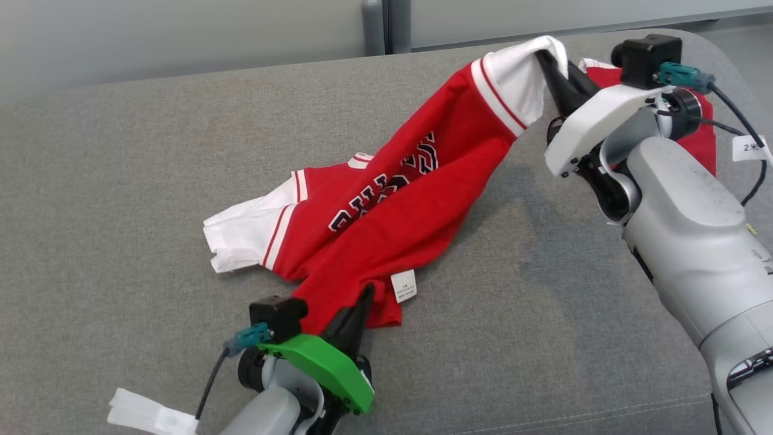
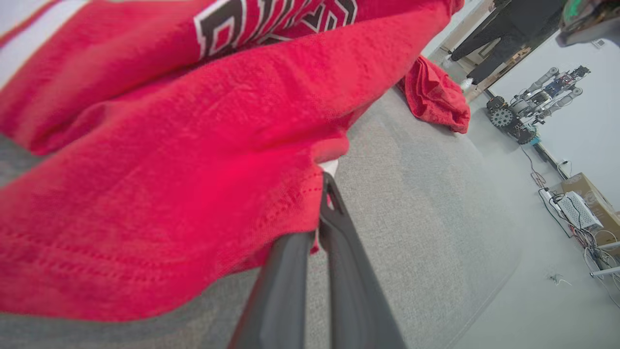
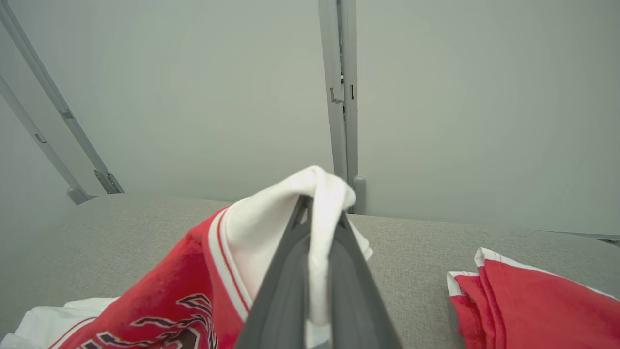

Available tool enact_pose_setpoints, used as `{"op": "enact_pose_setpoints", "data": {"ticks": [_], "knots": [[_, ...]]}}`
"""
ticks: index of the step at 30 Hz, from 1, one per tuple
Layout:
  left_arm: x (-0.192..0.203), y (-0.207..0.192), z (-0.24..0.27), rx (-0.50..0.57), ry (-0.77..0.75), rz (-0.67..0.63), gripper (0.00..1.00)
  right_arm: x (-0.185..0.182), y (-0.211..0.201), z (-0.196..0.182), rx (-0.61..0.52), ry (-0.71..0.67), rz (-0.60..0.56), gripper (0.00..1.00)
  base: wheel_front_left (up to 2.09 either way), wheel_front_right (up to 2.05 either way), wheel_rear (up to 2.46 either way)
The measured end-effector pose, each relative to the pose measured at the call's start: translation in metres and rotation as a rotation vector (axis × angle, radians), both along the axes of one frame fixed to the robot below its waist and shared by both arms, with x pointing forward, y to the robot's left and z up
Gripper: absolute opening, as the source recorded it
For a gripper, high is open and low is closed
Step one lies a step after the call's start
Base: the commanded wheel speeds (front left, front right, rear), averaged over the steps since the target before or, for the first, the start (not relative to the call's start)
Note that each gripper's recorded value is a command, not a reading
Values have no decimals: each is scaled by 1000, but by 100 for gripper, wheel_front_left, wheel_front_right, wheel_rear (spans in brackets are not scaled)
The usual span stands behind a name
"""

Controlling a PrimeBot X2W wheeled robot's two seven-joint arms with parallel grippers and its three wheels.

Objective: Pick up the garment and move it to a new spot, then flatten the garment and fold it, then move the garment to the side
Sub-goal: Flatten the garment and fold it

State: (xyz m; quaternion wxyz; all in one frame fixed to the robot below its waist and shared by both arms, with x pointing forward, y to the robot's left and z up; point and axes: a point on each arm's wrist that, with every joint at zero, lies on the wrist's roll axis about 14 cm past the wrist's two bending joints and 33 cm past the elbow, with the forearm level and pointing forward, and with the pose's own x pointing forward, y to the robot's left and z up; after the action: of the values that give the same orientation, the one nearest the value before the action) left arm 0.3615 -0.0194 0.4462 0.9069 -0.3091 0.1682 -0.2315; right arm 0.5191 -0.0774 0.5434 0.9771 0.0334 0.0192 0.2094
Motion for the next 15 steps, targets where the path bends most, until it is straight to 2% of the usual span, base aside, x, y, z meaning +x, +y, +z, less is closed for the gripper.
{"op": "enact_pose_setpoints", "data": {"ticks": [7,15], "knots": [[42,43,56,-65,-160,164,0,5,-32,19,52,-47,-83,0,0,0,0],[59,98,130,-93,-378,301,0,-9,-24,50,132,-124,-63,0,0,0,0]]}}
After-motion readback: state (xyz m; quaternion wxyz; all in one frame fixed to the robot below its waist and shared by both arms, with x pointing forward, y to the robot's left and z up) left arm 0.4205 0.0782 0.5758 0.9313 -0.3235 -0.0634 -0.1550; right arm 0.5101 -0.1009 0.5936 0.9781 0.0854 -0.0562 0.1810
